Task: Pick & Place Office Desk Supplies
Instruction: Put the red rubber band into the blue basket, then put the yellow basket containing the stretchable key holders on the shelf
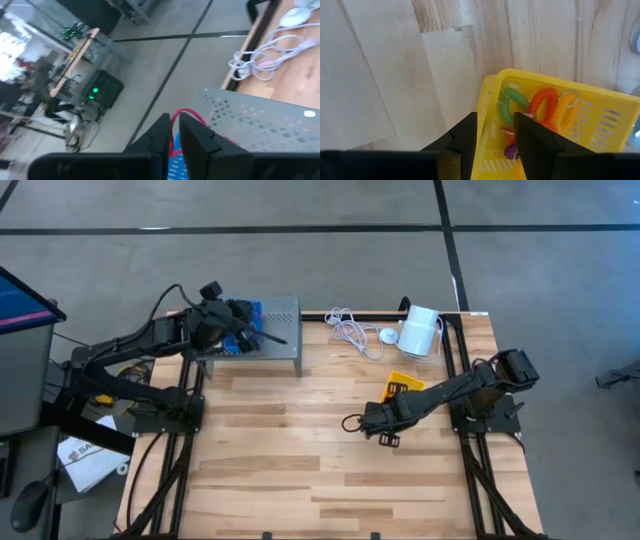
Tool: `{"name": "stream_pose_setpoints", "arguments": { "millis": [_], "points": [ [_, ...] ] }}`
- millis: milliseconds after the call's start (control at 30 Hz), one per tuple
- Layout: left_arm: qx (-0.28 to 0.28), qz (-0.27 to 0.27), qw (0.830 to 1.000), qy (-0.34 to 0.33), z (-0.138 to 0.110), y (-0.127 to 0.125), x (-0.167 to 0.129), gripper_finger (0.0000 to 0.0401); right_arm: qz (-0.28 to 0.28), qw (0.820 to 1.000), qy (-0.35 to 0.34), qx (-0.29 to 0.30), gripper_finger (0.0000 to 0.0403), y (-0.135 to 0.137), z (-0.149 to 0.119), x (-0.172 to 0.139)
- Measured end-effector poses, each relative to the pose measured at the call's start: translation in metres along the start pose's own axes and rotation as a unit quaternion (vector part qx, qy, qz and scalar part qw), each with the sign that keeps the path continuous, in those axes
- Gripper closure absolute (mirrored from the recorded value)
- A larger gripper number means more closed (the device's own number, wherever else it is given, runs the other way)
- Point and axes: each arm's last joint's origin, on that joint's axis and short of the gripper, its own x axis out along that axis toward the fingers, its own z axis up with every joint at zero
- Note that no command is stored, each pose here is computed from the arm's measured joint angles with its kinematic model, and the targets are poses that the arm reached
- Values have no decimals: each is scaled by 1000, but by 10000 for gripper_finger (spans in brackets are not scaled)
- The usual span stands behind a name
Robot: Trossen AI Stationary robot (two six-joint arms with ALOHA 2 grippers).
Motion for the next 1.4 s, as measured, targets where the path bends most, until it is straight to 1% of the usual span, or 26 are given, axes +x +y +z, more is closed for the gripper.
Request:
{"name": "stream_pose_setpoints", "arguments": {
  "millis": [167, 400, 567, 667, 733, 900, 1000, 1133, 1300, 1400],
  "points": [
    [0, 43, 999, 14, -1, 4, -1, 381, 0, 1000, 0, -1, 280, 0, 0, 0],
    [-2, 48, 999, 16, -3, 6, -3, 395, 0, 1000, 0, -1, 280, 0, 0, 0],
    [3, 48, 999, 25, -5, 6, -3, 395, 0, 1000, 0, -1, 280, 0, 0, 0],
    [5, 44, 998, 48, -10, 4, -2, 389, 0, 1000, 0, -1, 280, 0, 0, 0],
    [10, 40, 996, 77, -18, 4, 0, 382, 0, 1000, 0, -1, 280, 0, 0, 0],
    [3, 21, 990, 141, -34, 3, 5, 360, 0, 1000, 0, -1, 280, 0, 0, 0],
    [-3, -8, 990, 139, -34, -1, 8, 343, 1, 1000, -1, -1, 280, 0, 0, 0],
    [11, -64, 988, 142, -32, -9, 14, 308, 2, 1000, -2, 0, 280, 1, 0, 0],
    [7, -53, 986, 158, -33, -7, 23, 247, 3, 1000, -4, -1, 280, 3, -1, -1],
    [-1, -50, 988, 147, -30, -5, 22, 215, 2, 1000, -3, -3, 280, 4, -1, -1]
  ]
}}
